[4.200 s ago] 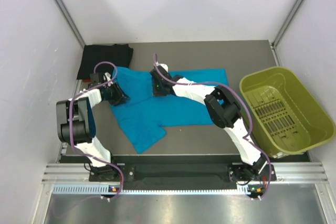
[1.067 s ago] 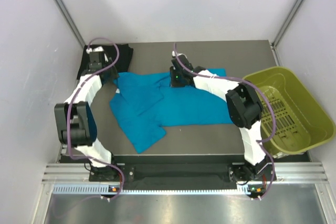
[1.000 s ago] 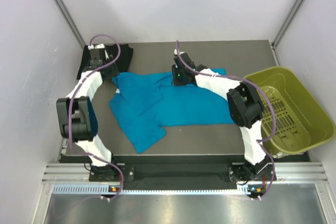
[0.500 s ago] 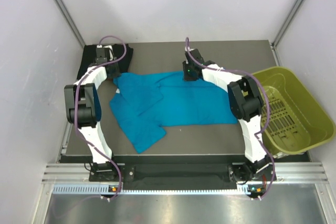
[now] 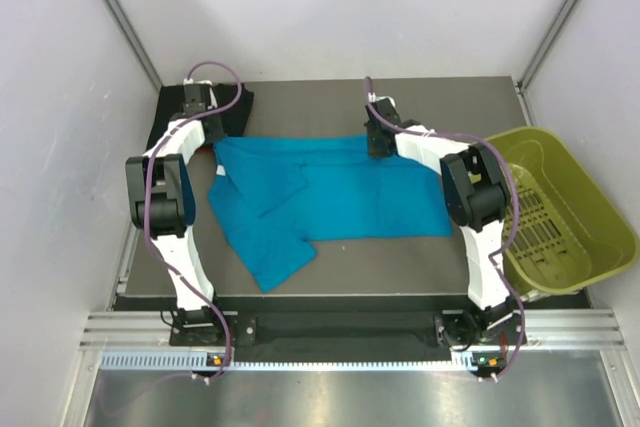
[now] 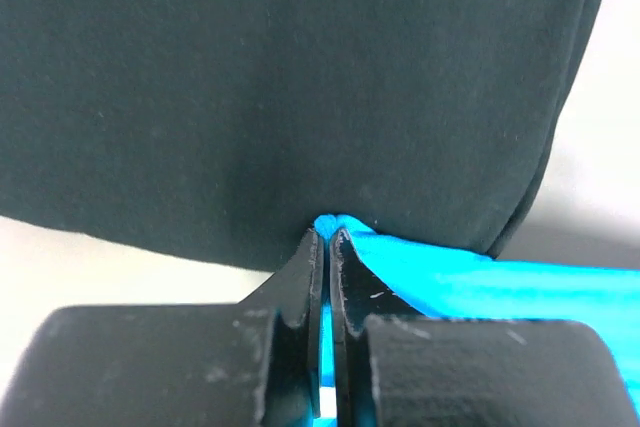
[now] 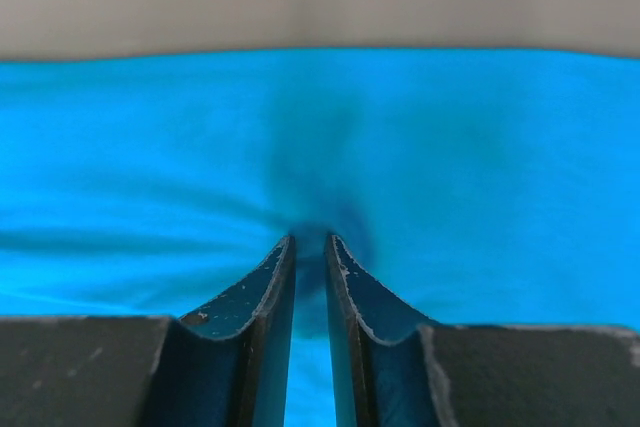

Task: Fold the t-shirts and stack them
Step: Fold the tshirt

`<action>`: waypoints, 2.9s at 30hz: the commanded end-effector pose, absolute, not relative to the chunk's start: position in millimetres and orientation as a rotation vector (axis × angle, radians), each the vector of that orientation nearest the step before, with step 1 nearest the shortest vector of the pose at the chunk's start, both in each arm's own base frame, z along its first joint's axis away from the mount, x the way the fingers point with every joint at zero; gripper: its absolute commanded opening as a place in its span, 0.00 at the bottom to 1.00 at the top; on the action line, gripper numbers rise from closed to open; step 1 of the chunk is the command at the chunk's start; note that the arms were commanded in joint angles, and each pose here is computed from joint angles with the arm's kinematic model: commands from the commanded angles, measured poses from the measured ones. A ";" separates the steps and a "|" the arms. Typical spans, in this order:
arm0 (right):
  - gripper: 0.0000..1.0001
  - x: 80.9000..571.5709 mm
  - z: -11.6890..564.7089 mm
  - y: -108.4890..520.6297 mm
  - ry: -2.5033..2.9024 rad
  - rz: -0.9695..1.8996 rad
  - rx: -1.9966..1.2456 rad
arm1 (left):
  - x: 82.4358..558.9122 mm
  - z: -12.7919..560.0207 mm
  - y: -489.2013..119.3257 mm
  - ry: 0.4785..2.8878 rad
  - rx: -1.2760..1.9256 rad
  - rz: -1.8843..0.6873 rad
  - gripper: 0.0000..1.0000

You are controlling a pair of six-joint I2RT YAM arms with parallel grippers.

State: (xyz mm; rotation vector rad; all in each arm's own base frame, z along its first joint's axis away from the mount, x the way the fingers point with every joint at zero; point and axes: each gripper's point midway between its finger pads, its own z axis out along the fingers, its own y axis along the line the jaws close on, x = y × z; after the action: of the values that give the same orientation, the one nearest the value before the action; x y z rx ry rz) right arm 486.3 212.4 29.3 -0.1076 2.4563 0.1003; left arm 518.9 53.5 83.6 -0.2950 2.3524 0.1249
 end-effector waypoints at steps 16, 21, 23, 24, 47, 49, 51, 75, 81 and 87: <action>0.26 476.2 85.3 185.4 2.399 0.121 -0.116 | 521.5 120.0 75.3 2.290 -0.333 0.228 0.43; 0.29 455.0 113.4 215.5 2.363 0.215 -0.171 | 507.7 162.8 76.8 2.217 -0.359 0.237 0.47; 0.31 440.2 122.7 231.4 2.350 0.259 -0.224 | 499.5 168.5 79.9 2.207 -0.384 0.253 0.48; 0.31 431.6 119.1 236.5 2.357 0.272 -0.253 | 492.5 175.4 80.2 2.201 -0.407 0.254 0.49; 0.54 147.2 120.4 453.3 1.628 0.599 -1.387 | 370.5 134.0 104.9 2.085 -1.139 -0.435 0.47; 0.54 134.0 108.0 467.6 1.608 0.575 -1.444 | 372.0 131.4 103.3 2.079 -1.137 -0.466 0.47; 0.54 130.0 107.1 479.6 1.586 0.571 -1.462 | 370.4 124.0 103.2 2.087 -1.152 -0.474 0.48; 0.00 129.1 53.3 511.5 1.603 0.443 -1.469 | 380.8 114.3 114.3 2.101 -1.028 -0.406 0.48; 0.00 160.9 95.0 509.3 1.691 0.561 -1.295 | 379.0 117.4 97.2 2.144 -0.914 -0.404 0.48; 0.00 209.5 115.5 504.1 1.836 0.817 -1.091 | 360.4 104.5 67.7 2.226 -0.831 -0.430 0.48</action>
State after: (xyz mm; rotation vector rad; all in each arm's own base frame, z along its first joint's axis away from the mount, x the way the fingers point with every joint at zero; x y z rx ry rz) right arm 178.2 487.1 50.6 -1.3175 1.8422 0.5808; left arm 368.1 78.8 98.9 -0.9245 2.2194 -0.4273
